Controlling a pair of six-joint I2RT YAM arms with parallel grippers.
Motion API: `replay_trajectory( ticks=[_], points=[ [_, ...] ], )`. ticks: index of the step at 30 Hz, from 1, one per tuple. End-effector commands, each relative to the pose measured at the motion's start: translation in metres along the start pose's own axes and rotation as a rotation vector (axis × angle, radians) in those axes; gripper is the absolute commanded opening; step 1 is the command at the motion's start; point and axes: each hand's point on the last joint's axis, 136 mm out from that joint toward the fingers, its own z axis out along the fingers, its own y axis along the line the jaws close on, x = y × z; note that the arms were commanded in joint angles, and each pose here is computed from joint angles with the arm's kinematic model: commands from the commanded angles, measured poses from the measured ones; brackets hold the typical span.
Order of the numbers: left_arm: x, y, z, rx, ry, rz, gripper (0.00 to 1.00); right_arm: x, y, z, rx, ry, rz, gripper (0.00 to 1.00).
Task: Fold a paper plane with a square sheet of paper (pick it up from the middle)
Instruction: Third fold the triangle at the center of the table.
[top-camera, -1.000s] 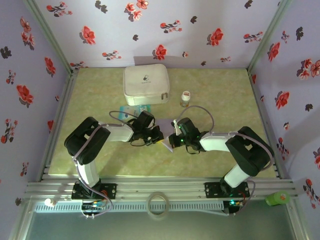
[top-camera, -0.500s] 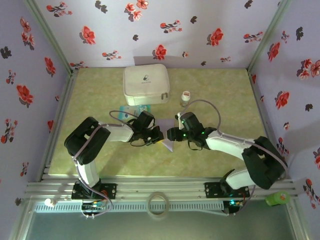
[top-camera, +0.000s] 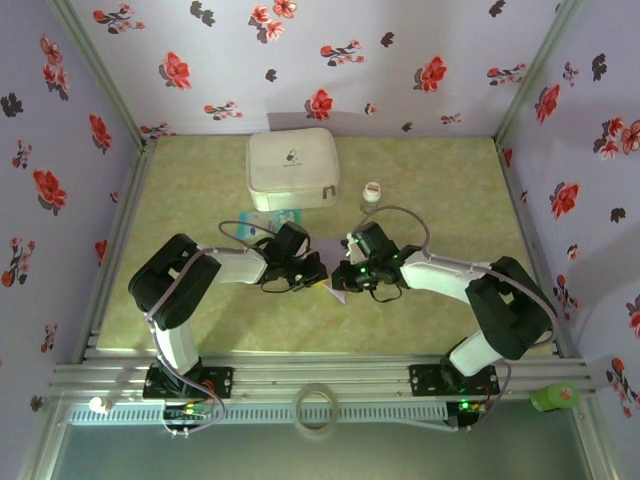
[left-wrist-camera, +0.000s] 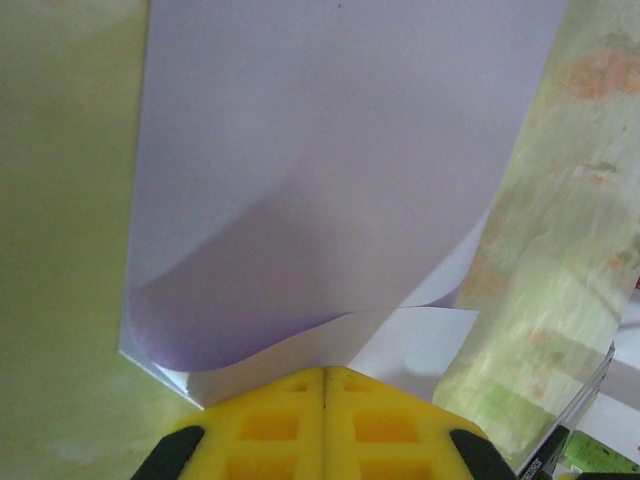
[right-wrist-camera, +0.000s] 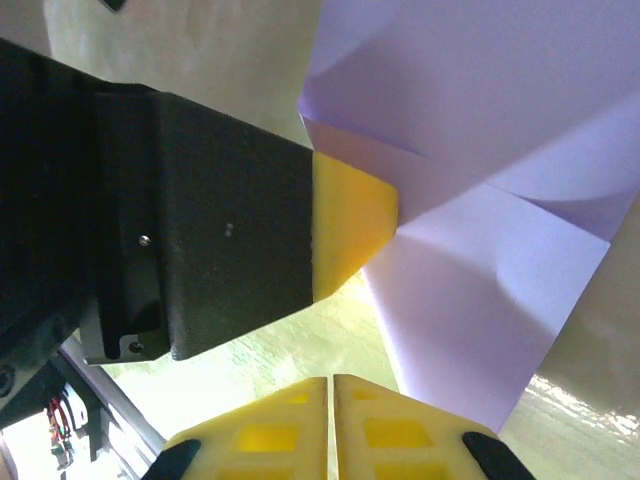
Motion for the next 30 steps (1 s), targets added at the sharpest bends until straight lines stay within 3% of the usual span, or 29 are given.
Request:
replay_trajectory(
  ticks=[1, 30],
  points=[
    [0.009, 0.033, 0.005, -0.122, 0.012, -0.021, 0.00, 0.008, 0.004, 0.003, -0.011, 0.056, 0.036, 0.09],
    [0.009, 0.032, 0.006, -0.120, 0.017, -0.022, 0.00, 0.046, -0.029, 0.023, 0.023, 0.166, 0.118, 0.10]
  ],
)
